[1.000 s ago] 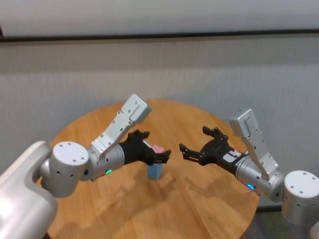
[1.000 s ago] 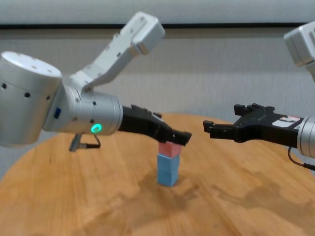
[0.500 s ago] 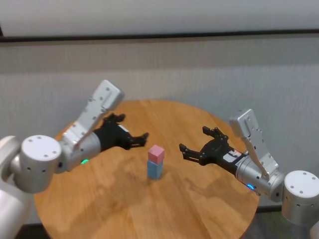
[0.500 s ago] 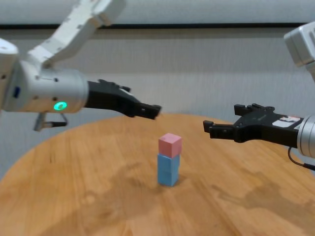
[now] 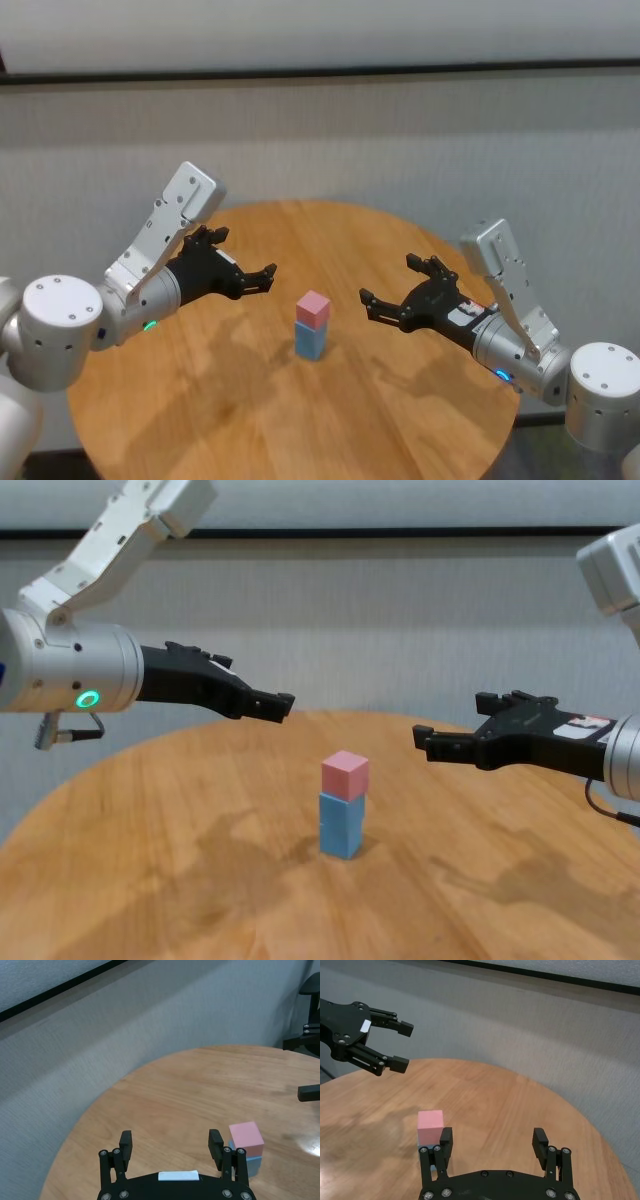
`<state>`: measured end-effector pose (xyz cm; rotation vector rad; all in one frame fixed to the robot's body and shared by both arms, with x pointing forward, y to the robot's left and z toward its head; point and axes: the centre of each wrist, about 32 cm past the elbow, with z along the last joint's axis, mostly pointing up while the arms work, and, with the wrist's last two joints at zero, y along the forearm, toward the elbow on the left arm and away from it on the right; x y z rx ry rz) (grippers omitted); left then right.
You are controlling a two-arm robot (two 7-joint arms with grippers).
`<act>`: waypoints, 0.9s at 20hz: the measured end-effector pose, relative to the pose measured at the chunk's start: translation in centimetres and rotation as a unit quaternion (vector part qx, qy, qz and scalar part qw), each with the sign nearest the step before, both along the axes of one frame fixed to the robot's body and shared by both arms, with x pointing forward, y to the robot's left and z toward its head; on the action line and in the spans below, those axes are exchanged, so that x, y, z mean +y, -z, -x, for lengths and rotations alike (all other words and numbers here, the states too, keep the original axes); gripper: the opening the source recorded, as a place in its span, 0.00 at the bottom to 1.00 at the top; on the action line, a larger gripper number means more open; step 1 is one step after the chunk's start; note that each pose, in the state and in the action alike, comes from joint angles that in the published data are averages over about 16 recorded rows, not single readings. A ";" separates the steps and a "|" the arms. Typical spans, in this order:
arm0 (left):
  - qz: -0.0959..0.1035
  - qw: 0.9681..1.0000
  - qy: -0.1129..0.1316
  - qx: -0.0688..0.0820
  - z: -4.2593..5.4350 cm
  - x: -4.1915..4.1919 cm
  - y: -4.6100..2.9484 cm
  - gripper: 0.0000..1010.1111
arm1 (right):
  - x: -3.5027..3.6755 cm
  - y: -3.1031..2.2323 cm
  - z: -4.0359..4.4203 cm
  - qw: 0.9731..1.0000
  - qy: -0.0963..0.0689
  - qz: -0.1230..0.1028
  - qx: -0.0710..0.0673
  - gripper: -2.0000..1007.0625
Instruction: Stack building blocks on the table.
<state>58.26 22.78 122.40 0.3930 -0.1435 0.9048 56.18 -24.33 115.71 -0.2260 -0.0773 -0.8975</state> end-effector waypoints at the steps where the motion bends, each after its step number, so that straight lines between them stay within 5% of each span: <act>1: 0.000 1.000 0.000 0.000 0.00 0.03 0.02 0.99 | 0.00 0.00 0.00 1.000 0.000 0.000 0.000 0.99; 18: 0.000 1.000 0.003 0.002 -0.03 -0.19 0.05 0.99 | 0.00 0.00 0.00 1.000 0.000 0.000 0.000 0.99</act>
